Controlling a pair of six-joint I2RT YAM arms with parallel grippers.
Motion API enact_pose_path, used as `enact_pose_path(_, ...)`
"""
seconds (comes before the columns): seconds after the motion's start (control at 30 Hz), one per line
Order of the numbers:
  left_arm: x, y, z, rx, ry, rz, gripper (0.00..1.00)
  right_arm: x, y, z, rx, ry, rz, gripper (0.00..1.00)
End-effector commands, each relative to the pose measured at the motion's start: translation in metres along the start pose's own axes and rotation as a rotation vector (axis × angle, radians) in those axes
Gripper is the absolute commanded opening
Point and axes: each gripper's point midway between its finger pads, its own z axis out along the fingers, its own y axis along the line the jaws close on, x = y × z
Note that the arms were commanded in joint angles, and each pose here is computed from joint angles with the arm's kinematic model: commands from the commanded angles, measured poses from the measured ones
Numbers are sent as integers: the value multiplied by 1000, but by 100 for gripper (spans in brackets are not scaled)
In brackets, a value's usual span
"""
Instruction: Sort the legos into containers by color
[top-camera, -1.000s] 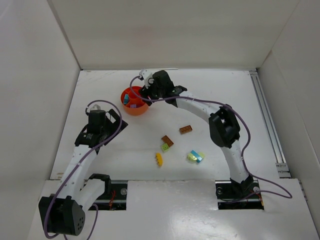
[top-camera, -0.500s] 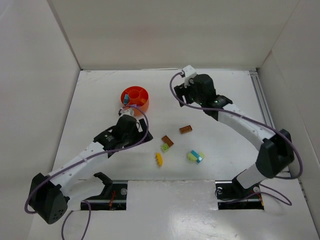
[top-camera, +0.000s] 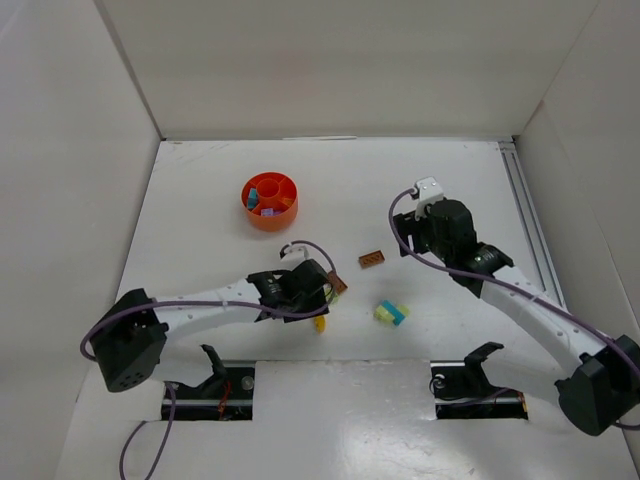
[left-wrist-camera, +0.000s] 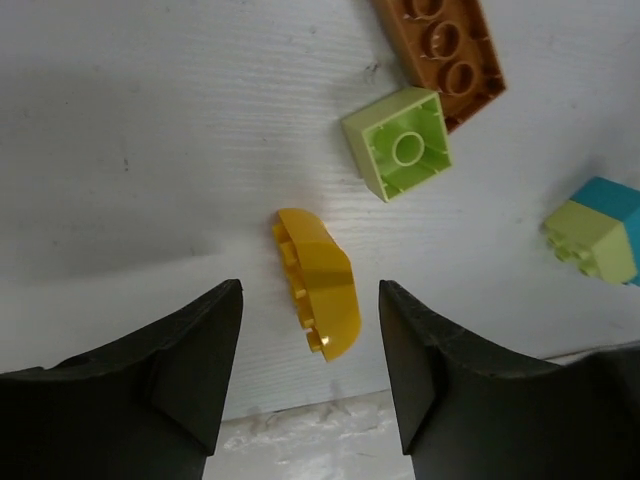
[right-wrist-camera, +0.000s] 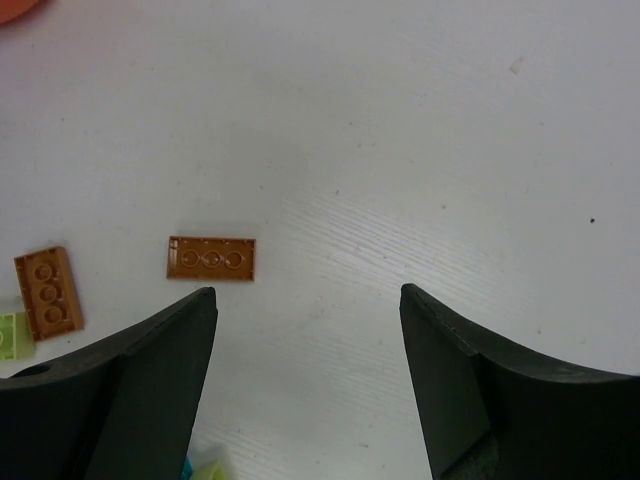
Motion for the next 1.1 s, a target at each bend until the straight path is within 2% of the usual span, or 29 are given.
enact_pose_path(0.0, -7, -2, 3, -62, -43, -31, 53, -10, -14, -15, 59, -53, 45, 79)
enact_pose_path(0.07, -3, 0, 11, -90, -31, -37, 47, -7, -18, -20, 67, -62, 51, 79)
enact_pose_path(0.27, -4, -5, 19, -91, -30, -37, 38, 0, -25, -26, 84, -56, 60, 79)
enact_pose_path(0.4, -6, -10, 22, -88, -31, -29, 21, 3, -30, -26, 102, -46, 54, 79)
enact_pose_path(0.5, -8, -14, 22, -88, -31, -29, 1, 5, -33, -27, 110, -36, 57, 79)
enact_pose_path(0.63, -27, -20, 8, -101, -97, -20, 0, -2, -34, -30, 110, -55, 51, 79)
enact_pose_path(0.73, -61, -34, -14, -94, -215, -16, 0, -1, -38, -32, 119, -53, 34, 79)
enact_pose_path(0.87, -130, -50, -39, -71, -399, -41, 0, -8, -37, -33, 111, -82, 28, 79)
enact_pose_path(0.9, -153, -43, -41, -103, -449, -30, 0, -8, -37, -33, 111, -82, 28, 79)
enact_pose_path(1.07, -245, -55, -65, -74, -623, -29, 0, -19, -47, -34, 140, -102, 29, 80)
